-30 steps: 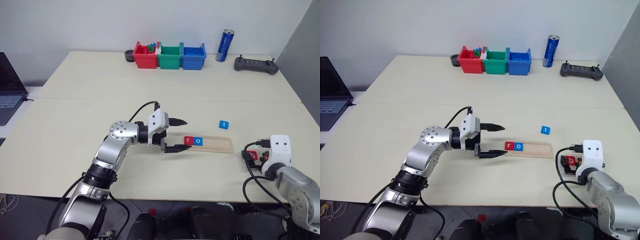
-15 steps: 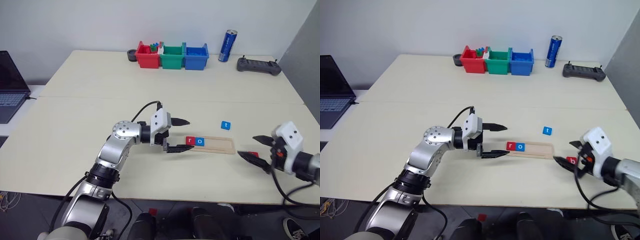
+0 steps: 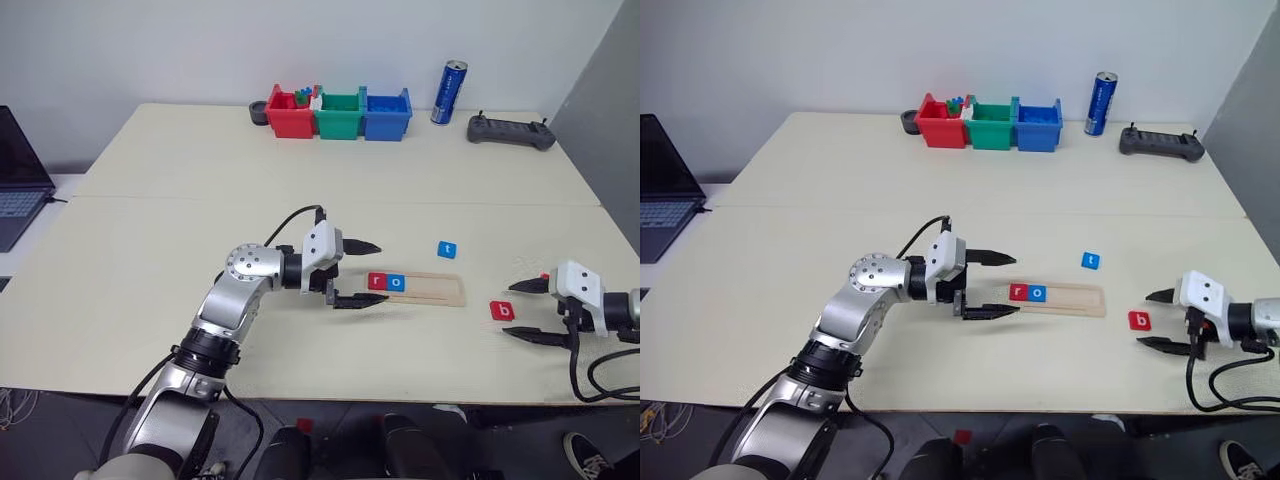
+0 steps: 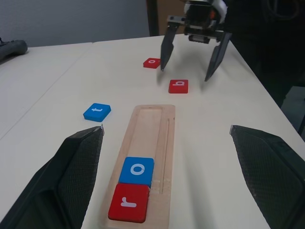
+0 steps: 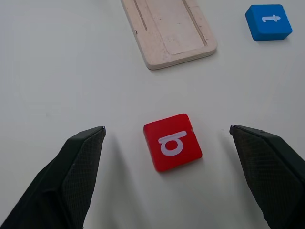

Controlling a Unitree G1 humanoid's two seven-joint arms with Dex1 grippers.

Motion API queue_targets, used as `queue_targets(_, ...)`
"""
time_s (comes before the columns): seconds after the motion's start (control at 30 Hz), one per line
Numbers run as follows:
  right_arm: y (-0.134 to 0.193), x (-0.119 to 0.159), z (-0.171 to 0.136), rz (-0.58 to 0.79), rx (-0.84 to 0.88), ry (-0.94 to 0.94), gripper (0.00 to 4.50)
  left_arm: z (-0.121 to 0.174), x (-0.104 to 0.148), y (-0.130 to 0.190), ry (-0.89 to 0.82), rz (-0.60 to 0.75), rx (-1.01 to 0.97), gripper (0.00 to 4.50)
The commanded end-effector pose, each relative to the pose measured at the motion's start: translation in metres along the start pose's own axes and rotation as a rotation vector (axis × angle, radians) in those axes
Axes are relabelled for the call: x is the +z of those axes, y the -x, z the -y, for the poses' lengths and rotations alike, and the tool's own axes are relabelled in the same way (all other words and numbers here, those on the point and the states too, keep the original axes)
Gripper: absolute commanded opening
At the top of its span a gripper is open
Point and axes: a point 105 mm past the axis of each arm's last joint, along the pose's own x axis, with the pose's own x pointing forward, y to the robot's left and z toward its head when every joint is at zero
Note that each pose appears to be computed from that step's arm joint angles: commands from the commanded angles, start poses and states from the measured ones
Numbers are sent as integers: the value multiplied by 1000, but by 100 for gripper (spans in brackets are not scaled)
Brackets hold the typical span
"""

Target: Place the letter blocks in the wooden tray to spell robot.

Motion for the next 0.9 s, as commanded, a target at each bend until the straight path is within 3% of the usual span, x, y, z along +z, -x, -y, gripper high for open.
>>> queue_targets(0.03,-2,-5,3,-9,33,-30,444,3,11,0,-41,23,-11,450)
queue_targets(0.37,-7,-14,12,-18,46,-136,444,11,14,12,-23,18,-107,450)
queue_targets(0.47,-6,-17,13,-18,40,-133,384,7,17,15,-26,18,-104,450)
queue_targets(0.7,-4,-6,18,1,49,-100,144,5,17,17,-30,14,-106,450)
queue_targets(0.9,-14,49,32,132,54,-30,146,-5,18,23,-54,-5,-79,450)
